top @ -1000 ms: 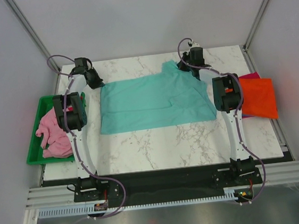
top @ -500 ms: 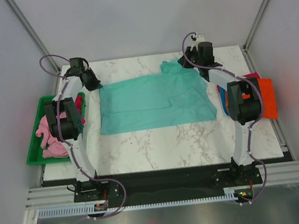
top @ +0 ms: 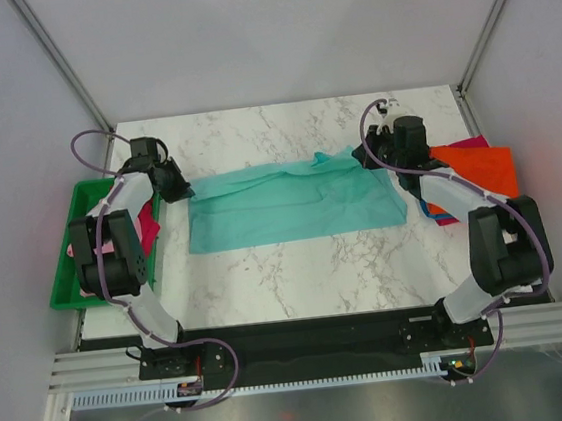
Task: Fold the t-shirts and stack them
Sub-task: Fold the tshirt
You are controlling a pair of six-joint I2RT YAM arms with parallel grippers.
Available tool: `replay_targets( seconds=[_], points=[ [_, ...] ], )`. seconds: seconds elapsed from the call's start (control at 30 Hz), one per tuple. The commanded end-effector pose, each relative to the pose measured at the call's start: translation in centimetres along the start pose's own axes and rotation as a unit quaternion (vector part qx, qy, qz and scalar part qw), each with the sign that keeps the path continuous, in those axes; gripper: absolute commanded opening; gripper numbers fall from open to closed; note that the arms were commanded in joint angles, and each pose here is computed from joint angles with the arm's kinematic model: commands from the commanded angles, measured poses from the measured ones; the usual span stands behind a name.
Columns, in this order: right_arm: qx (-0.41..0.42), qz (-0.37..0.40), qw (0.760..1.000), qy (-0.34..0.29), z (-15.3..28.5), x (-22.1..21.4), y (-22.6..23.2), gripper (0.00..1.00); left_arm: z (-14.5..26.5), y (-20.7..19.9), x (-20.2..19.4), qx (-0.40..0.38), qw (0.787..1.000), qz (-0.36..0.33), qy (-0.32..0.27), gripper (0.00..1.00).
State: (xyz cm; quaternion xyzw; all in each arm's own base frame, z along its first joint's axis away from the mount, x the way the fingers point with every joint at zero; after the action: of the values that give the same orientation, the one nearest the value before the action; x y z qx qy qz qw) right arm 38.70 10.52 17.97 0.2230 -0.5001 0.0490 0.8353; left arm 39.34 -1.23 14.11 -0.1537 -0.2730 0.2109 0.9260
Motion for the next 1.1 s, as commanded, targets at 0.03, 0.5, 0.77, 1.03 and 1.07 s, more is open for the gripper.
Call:
replay_targets(
  seconds=[0.03,0.5,0.77,1.03,1.07],
  points=[
    [-0.008,0.024,0.999,-0.041,3.7,1.0,0.9,0.00,2.2,-0.3,0.3,-0.011,0.998,-0.043,-0.046,0.02],
    [-0.058,0.003,0.998,-0.029,8.4,-4.0,0.3,0.00,2.5,1.0,-1.4,0.012,0.998,-0.056,-0.038,0.02],
    [-0.109,-0.059,0.992,-0.027,10.1,-8.7,-0.8,0.01,3.9,1.8,-3.0,0.026,0.997,-0.059,-0.043,0.03],
    [-0.147,-0.097,0.984,0.011,11.0,-11.7,-1.5,0.60,6.0,2.7,-5.0,0.047,0.996,-0.059,-0.042,0.63],
    [-0.144,-0.097,0.985,0.006,11.4,-11.7,-1.3,0.65,7.0,2.5,-4.7,0.049,0.995,-0.061,-0.060,0.64]
  ],
)
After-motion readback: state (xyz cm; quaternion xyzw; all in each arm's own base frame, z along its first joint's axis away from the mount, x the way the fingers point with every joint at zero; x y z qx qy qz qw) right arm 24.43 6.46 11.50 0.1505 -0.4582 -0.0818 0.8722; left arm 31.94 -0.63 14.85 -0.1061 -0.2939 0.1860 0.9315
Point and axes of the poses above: each gripper's point midway between its finger pads, its own z axis back along the fingers, its own y axis along the line the jaws close on, x = y × z, the point moved 8 cm from there along z, back along the fingers, and after that the axes turned 3 degrees about z, right-handed, at the moved point
